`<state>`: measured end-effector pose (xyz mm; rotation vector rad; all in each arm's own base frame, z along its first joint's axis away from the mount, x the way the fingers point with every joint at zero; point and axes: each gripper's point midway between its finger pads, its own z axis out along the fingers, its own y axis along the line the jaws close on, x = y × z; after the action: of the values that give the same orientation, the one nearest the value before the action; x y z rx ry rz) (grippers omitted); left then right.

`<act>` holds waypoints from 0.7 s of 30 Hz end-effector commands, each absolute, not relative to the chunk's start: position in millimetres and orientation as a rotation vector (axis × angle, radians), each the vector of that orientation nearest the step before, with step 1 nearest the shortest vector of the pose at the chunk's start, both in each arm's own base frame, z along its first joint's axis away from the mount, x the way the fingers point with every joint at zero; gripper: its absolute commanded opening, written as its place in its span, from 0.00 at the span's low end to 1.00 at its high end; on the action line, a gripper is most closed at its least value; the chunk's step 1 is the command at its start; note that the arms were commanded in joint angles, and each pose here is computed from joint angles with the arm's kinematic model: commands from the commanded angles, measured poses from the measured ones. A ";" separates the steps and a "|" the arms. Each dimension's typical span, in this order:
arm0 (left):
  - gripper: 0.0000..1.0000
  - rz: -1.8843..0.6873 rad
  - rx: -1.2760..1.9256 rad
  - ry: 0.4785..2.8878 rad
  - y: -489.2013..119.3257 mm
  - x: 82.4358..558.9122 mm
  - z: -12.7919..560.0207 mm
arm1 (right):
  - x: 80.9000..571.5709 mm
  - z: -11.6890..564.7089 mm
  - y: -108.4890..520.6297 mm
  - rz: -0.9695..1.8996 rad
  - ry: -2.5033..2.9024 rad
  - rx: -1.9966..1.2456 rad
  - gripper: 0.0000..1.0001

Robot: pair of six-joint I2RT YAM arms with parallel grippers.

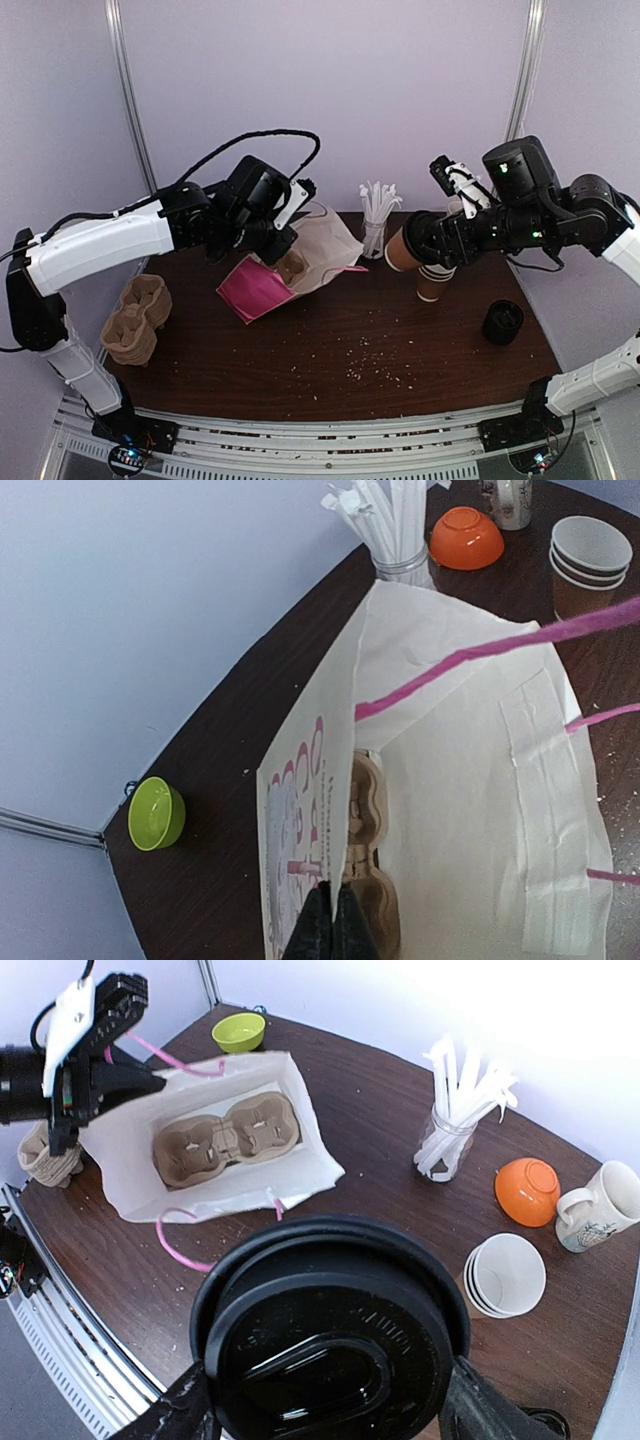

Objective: Pack the takeout coffee

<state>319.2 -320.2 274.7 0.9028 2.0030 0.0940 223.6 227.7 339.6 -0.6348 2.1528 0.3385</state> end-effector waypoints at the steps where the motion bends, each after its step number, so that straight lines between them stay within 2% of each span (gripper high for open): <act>1: 0.00 0.045 0.854 1.969 -328.5 305.5 284.6 | 229.6 369.3 239.7 0.435 2.041 -0.578 0.61; 14: 0.00 -0.341 0.736 1.964 -355.5 273.9 315.8 | 219.7 354.1 295.7 0.722 1.985 -0.694 0.61; 21: 0.00 -0.397 0.742 1.981 -361.9 268.0 310.1 | 214.9 335.7 313.7 0.796 1.982 -0.743 0.61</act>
<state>271.7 -350.1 303.4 0.7749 2.0005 -0.2947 219.3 297.4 334.2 -0.7254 2.0194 0.7059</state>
